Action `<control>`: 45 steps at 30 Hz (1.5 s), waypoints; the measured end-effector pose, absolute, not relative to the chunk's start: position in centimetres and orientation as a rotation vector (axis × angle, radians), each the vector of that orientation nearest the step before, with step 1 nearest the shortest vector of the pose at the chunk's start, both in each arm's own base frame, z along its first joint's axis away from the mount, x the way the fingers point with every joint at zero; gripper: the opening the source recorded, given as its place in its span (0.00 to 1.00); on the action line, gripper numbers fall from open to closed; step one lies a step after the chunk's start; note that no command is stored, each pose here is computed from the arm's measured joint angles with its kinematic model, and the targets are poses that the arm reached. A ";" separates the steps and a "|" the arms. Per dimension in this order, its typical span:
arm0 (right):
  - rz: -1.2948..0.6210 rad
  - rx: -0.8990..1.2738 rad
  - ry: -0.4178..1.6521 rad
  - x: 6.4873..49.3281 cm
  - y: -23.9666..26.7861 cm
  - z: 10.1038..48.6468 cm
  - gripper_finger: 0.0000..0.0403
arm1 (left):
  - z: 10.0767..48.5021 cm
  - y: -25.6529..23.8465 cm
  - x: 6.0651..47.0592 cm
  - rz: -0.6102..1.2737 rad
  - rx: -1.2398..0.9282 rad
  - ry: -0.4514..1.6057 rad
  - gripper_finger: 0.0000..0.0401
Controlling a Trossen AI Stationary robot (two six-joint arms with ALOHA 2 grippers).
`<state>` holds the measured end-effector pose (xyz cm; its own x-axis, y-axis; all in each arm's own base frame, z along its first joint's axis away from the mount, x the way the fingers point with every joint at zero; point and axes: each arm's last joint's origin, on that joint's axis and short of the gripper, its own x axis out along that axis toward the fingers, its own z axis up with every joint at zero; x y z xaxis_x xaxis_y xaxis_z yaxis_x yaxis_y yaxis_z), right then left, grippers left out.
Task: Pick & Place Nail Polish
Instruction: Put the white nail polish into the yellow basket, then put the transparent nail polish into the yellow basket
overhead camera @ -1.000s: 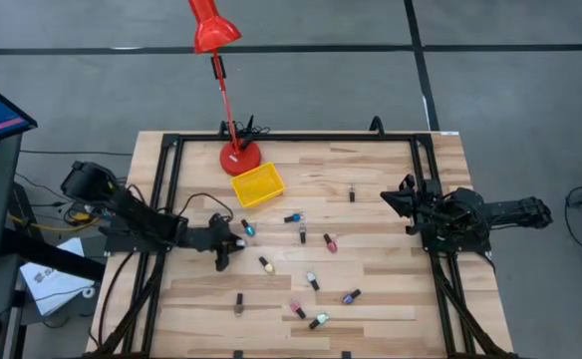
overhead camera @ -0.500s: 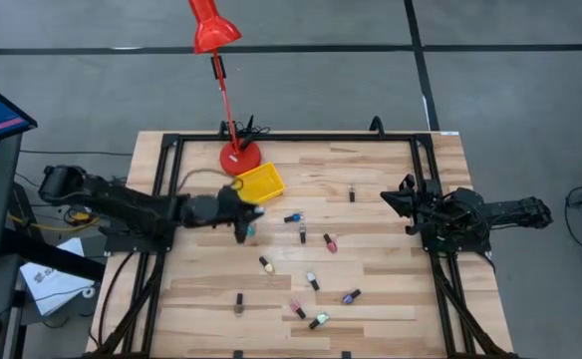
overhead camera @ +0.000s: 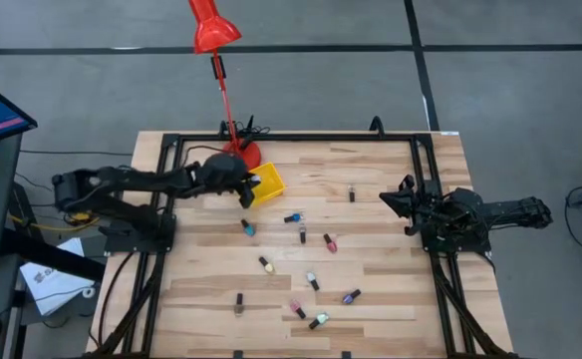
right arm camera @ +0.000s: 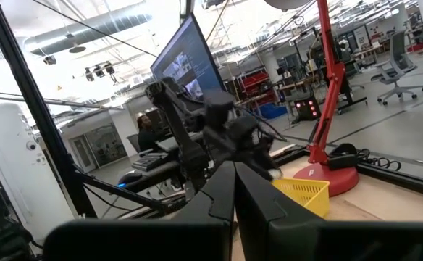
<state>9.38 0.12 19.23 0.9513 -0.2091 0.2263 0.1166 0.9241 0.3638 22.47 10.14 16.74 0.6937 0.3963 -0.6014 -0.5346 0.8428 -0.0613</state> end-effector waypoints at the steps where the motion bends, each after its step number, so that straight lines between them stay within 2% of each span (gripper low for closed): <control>1: -0.169 0.355 -0.266 9.4 0.1 19.2 0.00 | 16.3 10.4 22.6 0.522 -0.238 0.628 0.28; 12: -0.169 0.355 -0.266 9.4 0.1 19.2 0.00 | 13.1 10.8 23.1 0.498 -0.245 0.764 0.29; 19: -0.184 0.357 -0.271 9.4 0.1 19.3 0.00 | 13.9 10.8 23.1 0.501 -0.237 0.723 0.48; 24: -0.331 0.369 -0.284 9.3 -0.3 19.3 0.00 | 15.0 10.6 23.0 0.464 -0.252 0.672 0.62; 27: -0.452 0.383 -0.250 9.1 -0.6 20.5 0.00 | 17.0 10.2 22.8 0.441 -0.267 0.582 0.68; 32: -0.645 0.334 -0.016 10.4 -1.0 22.7 0.00 | 22.1 9.2 21.7 0.453 -0.213 0.362 0.72; 36: -0.807 0.390 0.145 12.5 -1.8 25.3 0.00 | 25.3 8.5 19.7 0.518 -0.195 0.206 0.72; 41: -0.937 0.465 0.445 16.7 -3.6 26.9 0.00 | 27.8 7.7 17.5 0.566 -0.193 0.062 0.72; 45: -1.015 0.634 0.691 19.9 -5.5 26.5 0.00 | 28.6 7.3 16.5 0.573 -0.189 0.024 0.72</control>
<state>19.95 -5.51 26.53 0.3590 -0.5349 -0.7648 0.9077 0.3907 0.1528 16.49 7.31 28.60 0.8406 0.5364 -0.0752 -0.5408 0.8236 -0.1710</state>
